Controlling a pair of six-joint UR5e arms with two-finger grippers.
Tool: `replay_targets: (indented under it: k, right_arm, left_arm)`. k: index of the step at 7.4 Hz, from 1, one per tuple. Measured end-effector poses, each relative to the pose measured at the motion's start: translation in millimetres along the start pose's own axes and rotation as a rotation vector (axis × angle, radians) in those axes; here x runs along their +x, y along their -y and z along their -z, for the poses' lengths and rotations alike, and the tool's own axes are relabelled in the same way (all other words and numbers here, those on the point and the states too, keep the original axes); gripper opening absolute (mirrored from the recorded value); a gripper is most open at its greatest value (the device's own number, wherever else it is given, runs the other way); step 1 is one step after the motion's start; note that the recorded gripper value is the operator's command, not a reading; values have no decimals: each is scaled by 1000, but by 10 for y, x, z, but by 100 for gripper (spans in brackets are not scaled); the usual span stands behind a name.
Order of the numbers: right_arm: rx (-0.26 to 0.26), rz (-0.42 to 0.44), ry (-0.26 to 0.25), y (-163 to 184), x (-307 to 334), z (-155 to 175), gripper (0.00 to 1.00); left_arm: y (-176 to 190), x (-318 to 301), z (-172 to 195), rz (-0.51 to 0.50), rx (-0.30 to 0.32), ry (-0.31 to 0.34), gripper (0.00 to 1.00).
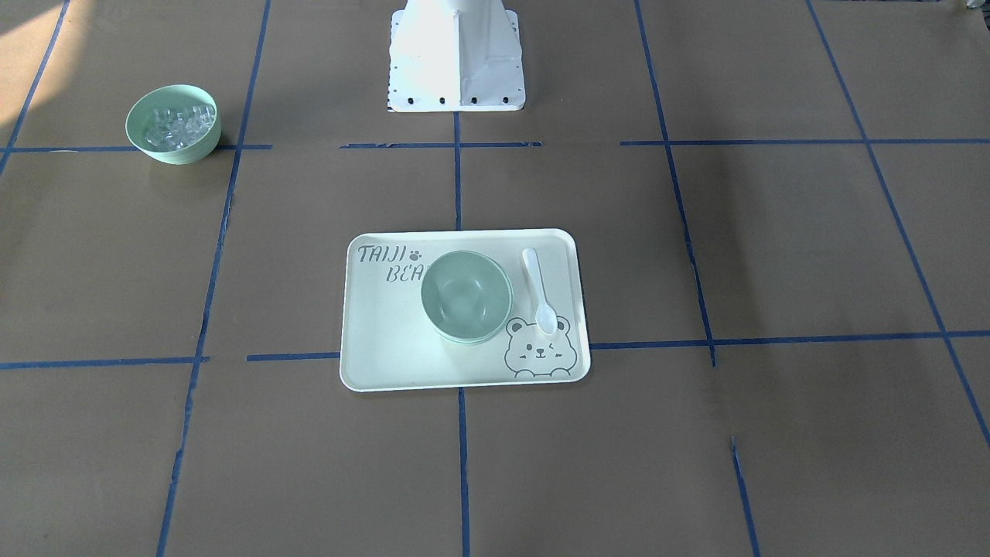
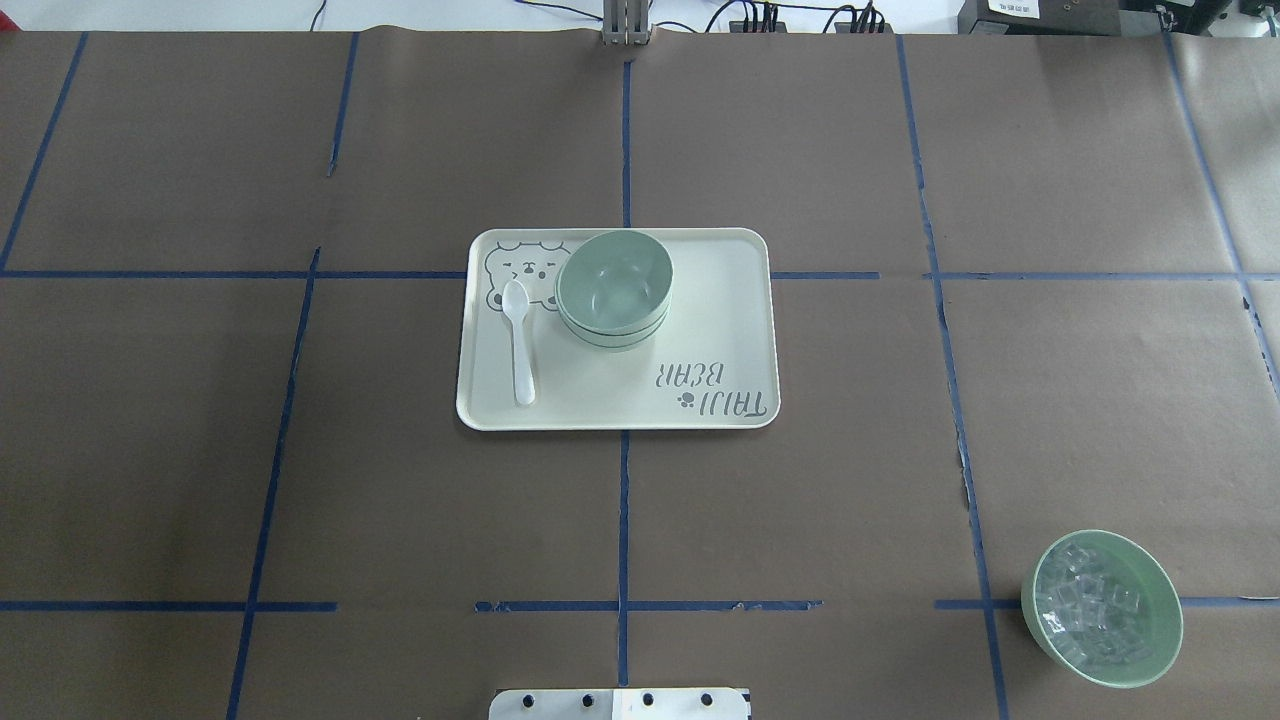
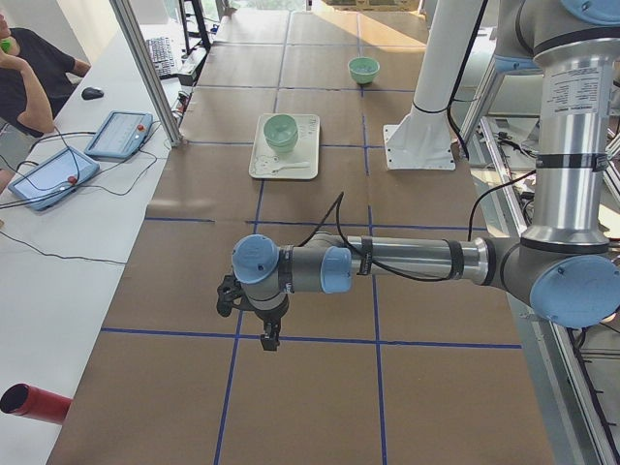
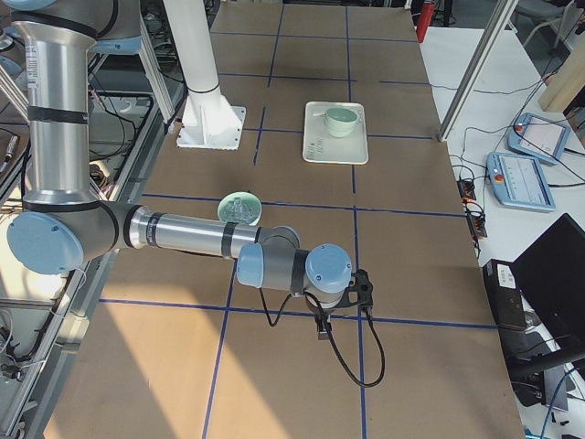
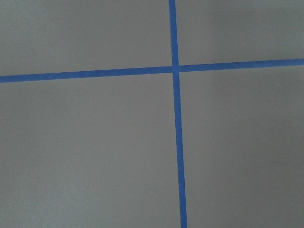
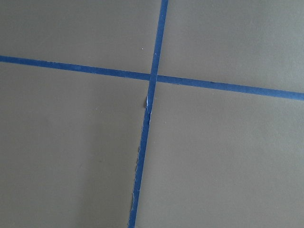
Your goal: Stack green bowls together
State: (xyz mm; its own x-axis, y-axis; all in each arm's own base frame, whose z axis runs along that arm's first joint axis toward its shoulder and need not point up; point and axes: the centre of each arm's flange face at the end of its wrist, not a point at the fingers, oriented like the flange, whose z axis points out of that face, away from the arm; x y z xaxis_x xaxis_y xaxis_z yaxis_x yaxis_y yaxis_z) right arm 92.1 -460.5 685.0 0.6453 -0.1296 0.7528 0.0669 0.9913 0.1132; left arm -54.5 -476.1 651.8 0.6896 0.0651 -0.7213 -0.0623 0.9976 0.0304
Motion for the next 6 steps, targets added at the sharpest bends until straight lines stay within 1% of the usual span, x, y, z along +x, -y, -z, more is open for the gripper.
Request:
replay_targets:
  k: [6]
  right_arm:
    - [2, 4, 0, 14, -19, 11, 100]
  left_arm:
    - [19, 4, 6, 0, 1, 2, 100]
